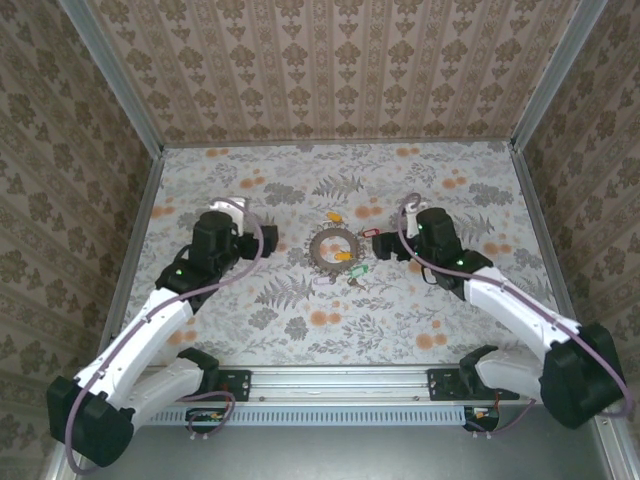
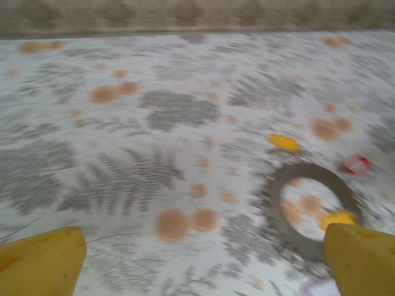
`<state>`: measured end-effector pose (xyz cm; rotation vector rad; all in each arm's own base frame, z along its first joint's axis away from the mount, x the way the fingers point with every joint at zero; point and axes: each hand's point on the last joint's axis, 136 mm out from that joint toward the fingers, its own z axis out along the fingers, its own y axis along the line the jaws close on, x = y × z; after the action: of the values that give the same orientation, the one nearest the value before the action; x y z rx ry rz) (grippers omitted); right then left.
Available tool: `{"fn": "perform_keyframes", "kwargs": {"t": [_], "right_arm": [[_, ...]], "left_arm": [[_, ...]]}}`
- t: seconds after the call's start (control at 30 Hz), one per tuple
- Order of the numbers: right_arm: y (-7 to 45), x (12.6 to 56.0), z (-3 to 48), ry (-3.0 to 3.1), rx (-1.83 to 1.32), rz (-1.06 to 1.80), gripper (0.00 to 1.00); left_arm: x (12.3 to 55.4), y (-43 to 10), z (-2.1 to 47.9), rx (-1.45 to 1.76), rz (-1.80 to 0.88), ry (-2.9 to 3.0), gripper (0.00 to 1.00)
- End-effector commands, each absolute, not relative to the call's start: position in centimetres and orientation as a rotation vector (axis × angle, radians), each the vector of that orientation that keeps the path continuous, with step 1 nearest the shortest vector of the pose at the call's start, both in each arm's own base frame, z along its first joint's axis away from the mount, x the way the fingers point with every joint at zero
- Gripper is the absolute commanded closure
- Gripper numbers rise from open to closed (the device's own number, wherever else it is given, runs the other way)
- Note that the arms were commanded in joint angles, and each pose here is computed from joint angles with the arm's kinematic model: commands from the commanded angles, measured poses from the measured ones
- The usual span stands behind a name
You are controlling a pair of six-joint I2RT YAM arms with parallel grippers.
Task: Put the keys on the keyring
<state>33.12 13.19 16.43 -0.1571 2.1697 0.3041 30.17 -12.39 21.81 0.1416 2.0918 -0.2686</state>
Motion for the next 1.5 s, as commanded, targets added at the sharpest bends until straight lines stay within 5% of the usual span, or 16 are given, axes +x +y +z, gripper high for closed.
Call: {"fn": "perform_keyframes", "kwargs": {"t": [0.0, 0.2, 0.53, 1.07, 1.47], "right_arm": [[7.4, 34.2, 18.3, 1.997, 0.041, 0.060, 0.00], [-0.6, 35.3, 17.2, 1.825, 0.366, -0.135, 0.00], [-1.5, 39.1, 16.5, 1.821, 0.123, -0.137, 0.00], [-3.3, 38.7, 11.4, 1.846, 0.230, -0.093, 0.00], [-1.8, 39.8, 10.0, 1.905, 0.144, -0.097, 0.00]], "left_arm": [[30.9, -6.3, 20.0, -0.139, -0.035, 2.097, 0.00], [32.2, 0.4, 17.4, -0.315, 0.286, 2.061, 0.00], [37.3, 3.7, 14.0, -0.270, 0.559, 1.996, 0.00], [39.8, 1.1, 9.8, 0.003, 0.117, 1.948, 0.00], [39.7, 0.5, 9.4, 0.032, 0.138, 1.932, 0.00]]}}
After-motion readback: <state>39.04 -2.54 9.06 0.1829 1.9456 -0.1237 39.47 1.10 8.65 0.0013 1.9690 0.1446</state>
